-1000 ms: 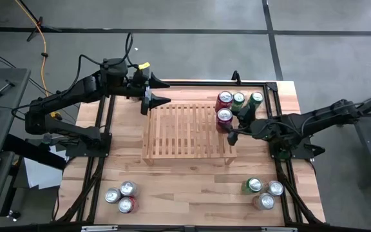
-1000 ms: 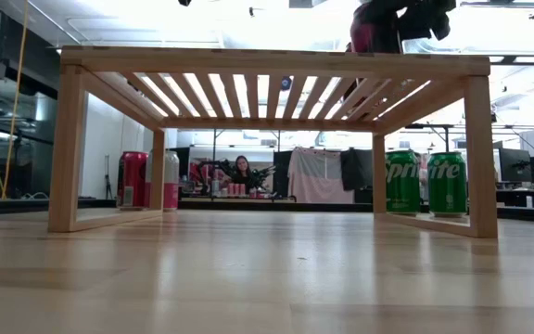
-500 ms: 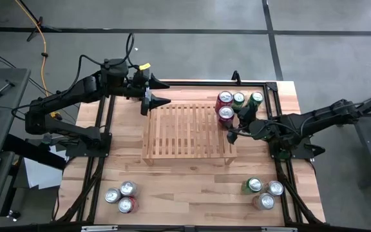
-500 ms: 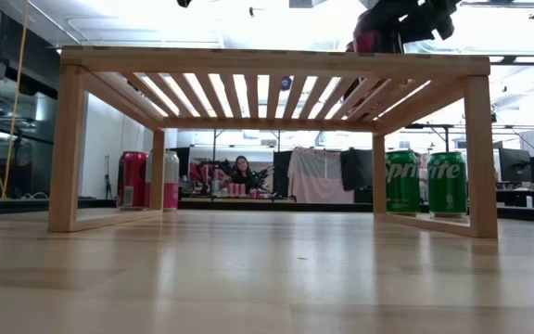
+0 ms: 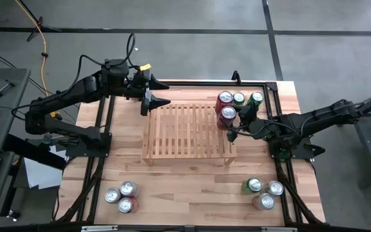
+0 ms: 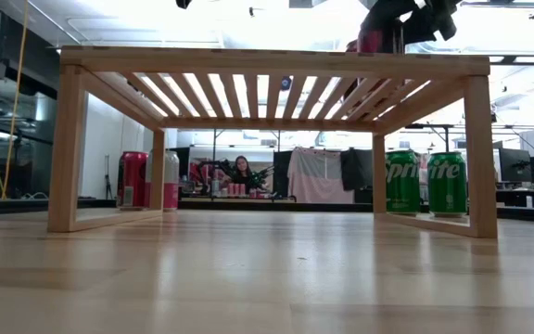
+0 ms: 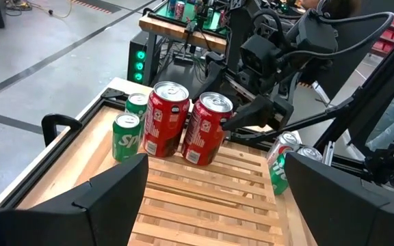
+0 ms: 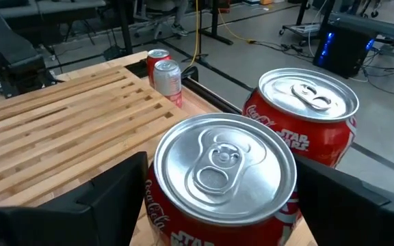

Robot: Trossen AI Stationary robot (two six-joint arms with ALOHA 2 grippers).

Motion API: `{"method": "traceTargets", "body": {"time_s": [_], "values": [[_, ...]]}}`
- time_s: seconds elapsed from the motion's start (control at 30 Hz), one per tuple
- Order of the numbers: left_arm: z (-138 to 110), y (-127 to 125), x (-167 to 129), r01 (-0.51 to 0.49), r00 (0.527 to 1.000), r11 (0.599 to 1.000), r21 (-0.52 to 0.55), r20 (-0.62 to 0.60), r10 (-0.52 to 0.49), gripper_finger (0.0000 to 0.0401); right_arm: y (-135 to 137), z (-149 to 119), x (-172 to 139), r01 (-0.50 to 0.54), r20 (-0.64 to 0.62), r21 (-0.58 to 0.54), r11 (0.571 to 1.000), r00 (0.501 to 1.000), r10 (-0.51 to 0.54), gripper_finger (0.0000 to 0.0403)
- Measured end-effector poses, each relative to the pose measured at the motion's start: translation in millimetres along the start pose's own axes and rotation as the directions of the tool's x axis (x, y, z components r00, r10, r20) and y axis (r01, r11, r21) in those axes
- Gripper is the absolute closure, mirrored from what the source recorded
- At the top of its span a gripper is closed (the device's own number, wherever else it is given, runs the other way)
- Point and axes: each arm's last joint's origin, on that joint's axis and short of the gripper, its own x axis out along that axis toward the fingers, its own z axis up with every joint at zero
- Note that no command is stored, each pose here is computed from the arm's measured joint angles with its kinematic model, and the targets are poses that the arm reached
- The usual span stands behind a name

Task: Place canned beverage on shelf
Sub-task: Put the top left red soda can on the shelf

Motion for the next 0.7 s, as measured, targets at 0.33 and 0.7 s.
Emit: {"method": "traceTargets", "body": {"time_s": [0.33, 0.7], "values": [[0.0, 0.0, 0.0, 0.000, 1.000, 1.000, -0.001, 0.000, 0.000, 0.0066, -10.3, 11.2, -12.4, -0.036, 0.056, 0.070, 0.997, 0.998, 0.032, 0.0072], [0.4, -0.7, -2.0, 0.005, 1.000, 1.000, -0.006, 0.003, -0.005, 0.0066, -26.1, 43.7, -37.1, -0.180, 0.275, 0.180, 0.967, 0.953, 0.126, 0.0071]]}}
